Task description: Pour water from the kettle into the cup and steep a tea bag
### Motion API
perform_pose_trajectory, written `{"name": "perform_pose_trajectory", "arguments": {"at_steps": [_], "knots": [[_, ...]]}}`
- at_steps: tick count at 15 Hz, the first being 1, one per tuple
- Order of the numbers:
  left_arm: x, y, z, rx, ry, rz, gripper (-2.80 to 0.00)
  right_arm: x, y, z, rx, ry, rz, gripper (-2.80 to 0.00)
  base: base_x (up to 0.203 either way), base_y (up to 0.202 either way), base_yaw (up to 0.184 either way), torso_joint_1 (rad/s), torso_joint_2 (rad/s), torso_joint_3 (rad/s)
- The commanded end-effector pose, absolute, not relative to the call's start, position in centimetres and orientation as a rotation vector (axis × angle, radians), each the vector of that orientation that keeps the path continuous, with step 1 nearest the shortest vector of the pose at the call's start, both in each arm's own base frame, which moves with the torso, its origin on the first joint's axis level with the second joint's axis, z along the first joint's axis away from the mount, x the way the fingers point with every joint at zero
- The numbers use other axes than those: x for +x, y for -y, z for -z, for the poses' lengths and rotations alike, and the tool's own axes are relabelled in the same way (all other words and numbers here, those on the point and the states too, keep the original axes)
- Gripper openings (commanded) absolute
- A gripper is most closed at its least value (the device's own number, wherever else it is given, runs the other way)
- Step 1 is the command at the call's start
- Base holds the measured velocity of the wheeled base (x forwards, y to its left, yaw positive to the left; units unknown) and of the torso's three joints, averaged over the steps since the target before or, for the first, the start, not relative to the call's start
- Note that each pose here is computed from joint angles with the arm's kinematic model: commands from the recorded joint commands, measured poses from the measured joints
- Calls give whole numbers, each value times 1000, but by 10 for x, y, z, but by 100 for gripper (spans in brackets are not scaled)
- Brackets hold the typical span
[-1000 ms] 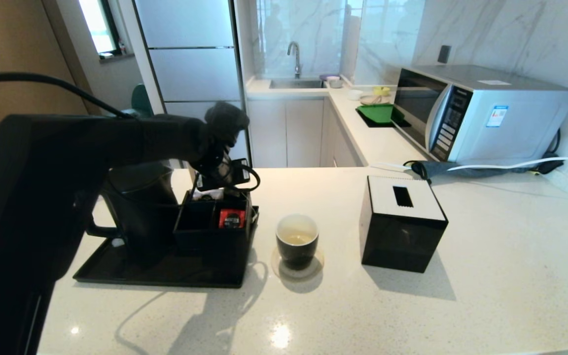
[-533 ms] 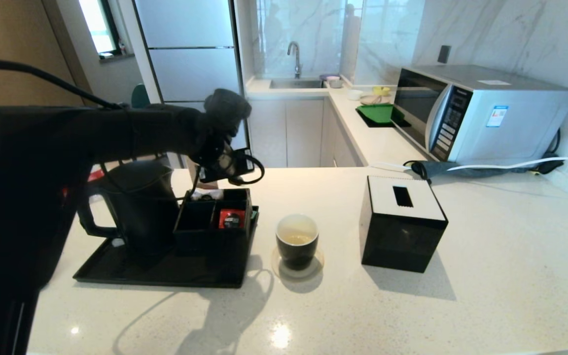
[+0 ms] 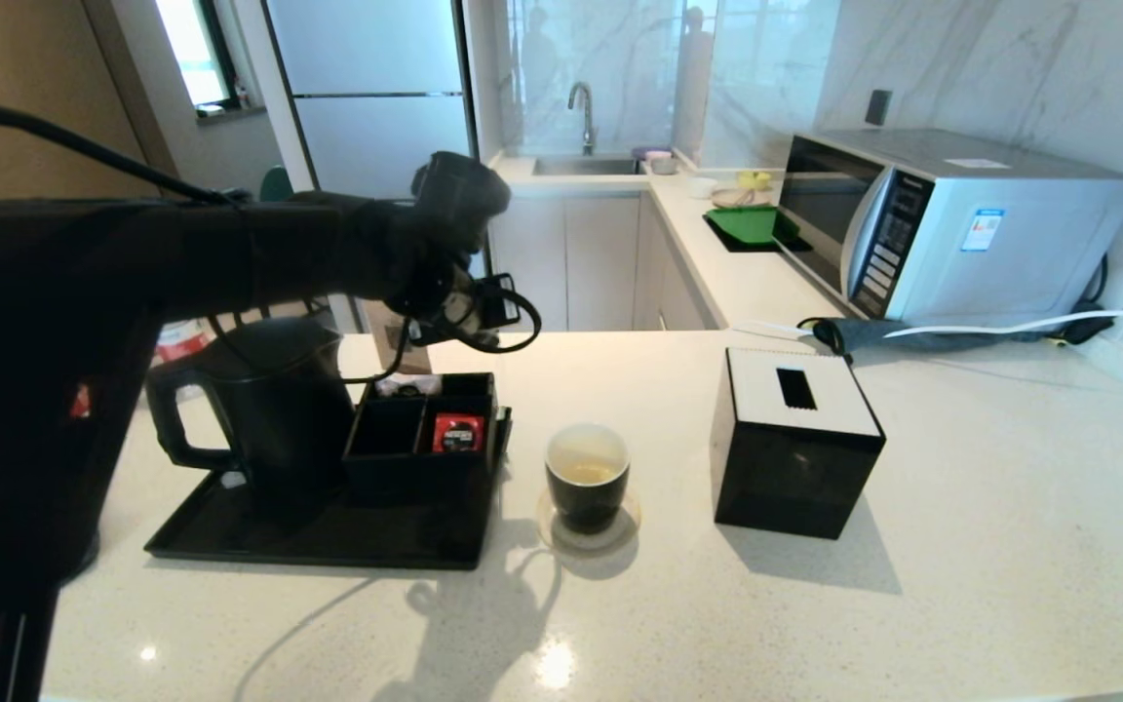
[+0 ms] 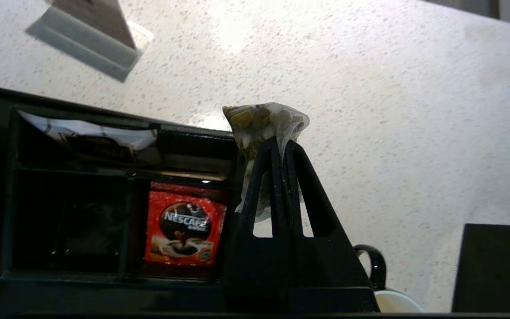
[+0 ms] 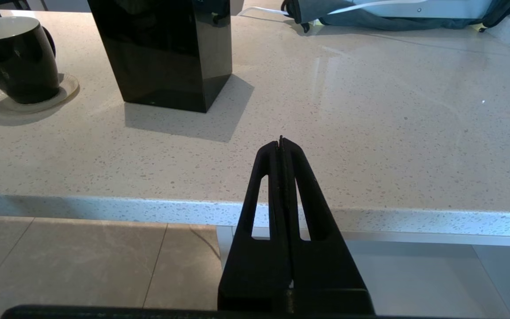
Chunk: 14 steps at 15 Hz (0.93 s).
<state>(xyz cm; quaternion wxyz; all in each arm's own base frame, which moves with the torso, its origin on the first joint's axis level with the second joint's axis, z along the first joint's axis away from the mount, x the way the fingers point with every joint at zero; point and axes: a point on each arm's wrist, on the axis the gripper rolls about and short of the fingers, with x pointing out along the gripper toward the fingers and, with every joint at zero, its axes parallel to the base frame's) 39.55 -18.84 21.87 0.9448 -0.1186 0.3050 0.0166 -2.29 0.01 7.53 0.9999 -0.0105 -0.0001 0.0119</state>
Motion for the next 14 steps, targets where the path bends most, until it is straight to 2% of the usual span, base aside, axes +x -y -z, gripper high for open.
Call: {"name": "perform_pose_trajectory", "arguments": {"at_steps": [1,14], "knots": [[393,189,-225,-254,-602,-29,-280,-23,0,-75,-21,-1,-25,-280,0,0,0,0,0,0],[375,195,-256,-341,-540,14,-280,-23,0,-75,-21,-1,-25,-280,0,0,0,0,0,0]]}}
